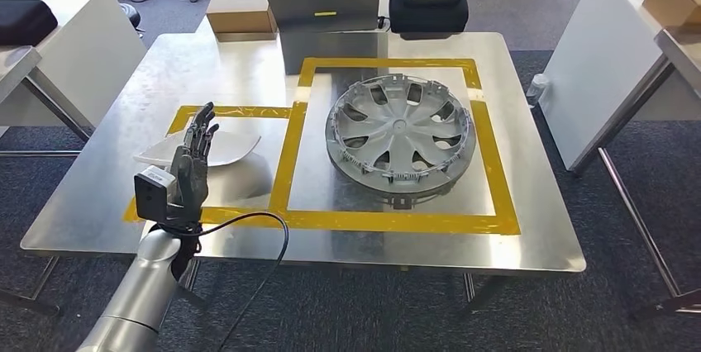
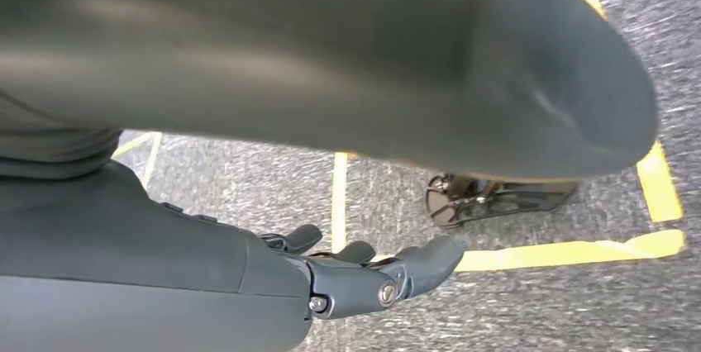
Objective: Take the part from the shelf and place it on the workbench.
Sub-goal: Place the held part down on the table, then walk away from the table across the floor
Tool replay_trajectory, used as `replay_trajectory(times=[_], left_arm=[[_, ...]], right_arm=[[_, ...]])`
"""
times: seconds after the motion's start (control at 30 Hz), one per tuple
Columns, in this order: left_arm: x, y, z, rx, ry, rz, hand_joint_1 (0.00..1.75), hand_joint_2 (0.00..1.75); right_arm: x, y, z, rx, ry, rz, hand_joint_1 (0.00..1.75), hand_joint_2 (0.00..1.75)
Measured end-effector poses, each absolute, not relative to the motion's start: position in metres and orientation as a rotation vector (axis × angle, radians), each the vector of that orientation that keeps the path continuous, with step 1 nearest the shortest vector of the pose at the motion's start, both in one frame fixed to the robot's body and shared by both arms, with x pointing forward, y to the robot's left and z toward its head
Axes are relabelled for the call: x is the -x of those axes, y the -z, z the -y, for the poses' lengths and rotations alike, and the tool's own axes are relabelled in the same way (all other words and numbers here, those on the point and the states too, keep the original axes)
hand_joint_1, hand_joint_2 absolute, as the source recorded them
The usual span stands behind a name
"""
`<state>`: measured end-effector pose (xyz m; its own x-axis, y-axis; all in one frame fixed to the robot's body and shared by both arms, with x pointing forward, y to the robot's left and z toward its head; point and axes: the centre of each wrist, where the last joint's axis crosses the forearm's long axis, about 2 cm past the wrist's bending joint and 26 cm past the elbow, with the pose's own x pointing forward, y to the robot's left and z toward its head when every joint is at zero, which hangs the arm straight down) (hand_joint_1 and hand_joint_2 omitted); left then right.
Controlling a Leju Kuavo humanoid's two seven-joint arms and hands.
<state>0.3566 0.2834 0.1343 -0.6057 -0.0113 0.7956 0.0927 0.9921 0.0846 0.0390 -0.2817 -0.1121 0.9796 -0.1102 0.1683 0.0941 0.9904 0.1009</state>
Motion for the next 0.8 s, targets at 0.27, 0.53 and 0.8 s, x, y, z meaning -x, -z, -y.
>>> replay_trajectory(times=[0.27, 0.53, 0.8], left_arm=[[-0.349, -0.129, -0.289, 0.041, 0.138, 2.212, 0.00, 0.00], [-0.340, -0.119, -0.295, 0.046, 0.129, 2.181, 0.00, 0.00], [-0.339, -0.116, -0.297, 0.056, 0.130, 2.169, 0.00, 0.00]], right_arm=[[-0.039, 0.112, 0.282, -0.092, 0.096, 0.163, 0.00, 0.00], [-0.039, 0.112, 0.283, -0.093, 0.096, 0.162, 0.00, 0.00], [-0.041, 0.112, 0.287, -0.085, 0.102, 0.168, 0.00, 0.00]])
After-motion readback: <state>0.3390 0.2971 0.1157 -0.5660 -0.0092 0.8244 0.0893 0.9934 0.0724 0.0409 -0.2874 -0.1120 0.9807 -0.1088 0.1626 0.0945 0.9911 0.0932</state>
